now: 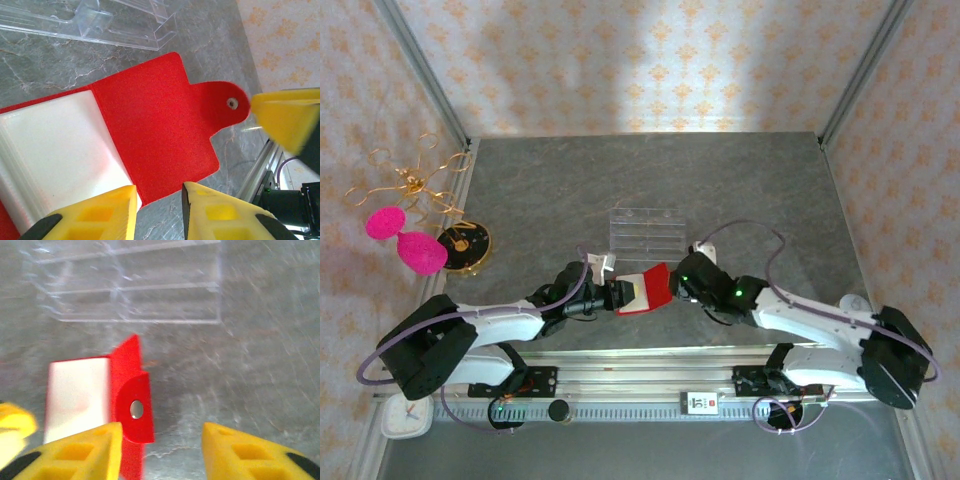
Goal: Take the credit cards out of the card holder
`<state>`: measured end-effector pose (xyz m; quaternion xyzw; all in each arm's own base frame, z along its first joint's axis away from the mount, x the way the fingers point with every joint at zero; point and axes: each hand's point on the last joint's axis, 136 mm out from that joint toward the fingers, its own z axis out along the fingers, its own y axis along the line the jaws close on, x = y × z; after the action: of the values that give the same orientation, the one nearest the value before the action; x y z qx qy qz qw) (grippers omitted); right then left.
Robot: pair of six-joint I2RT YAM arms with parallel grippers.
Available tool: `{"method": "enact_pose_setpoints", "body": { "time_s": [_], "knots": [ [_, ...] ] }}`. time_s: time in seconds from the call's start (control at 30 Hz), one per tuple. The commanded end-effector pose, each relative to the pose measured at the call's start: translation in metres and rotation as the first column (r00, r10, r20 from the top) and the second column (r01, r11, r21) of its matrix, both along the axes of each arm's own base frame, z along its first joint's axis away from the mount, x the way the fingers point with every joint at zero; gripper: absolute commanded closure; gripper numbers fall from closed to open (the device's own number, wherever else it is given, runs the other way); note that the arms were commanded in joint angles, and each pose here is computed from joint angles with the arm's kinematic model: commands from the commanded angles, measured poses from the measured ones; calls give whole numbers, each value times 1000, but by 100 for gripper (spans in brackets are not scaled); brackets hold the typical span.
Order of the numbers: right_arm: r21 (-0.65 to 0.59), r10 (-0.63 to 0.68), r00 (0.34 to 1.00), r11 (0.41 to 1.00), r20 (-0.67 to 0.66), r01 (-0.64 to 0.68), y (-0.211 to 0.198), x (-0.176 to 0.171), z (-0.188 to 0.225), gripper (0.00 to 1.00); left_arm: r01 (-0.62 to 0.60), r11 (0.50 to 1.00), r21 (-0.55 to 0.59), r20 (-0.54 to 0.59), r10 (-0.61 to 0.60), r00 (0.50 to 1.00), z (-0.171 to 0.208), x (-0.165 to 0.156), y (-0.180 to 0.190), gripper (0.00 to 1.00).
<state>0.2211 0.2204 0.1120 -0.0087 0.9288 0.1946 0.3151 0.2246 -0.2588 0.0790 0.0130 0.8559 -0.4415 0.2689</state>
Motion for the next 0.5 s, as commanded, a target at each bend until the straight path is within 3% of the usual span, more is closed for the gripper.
{"method": "enact_pose_setpoints", "body": {
  "time_s": [0.0, 0.1, 0.3, 0.43, 0.47],
  "knots": [
    [114, 142, 988, 982, 66, -149, 31, -2, 42, 66, 27, 999, -36, 50, -25, 998, 14, 5, -11, 70],
    [219, 232, 970, 945, 71, -242, 62, -5, 59, 79, 32, 999, -40, 38, -31, 999, 12, 5, -13, 72],
    [282, 358, 934, 898, -20, -338, 106, -7, 32, 81, 18, 998, -54, 59, -15, 998, 17, 3, -8, 71],
    [288, 373, 927, 892, -35, -348, 116, -4, 22, 79, 32, 998, -60, 56, -29, 998, 19, 3, -11, 71],
    [258, 342, 938, 913, -58, -317, 110, -1, 13, 80, 30, 998, -62, 49, -27, 998, 18, 3, -11, 71]
  ]
}}
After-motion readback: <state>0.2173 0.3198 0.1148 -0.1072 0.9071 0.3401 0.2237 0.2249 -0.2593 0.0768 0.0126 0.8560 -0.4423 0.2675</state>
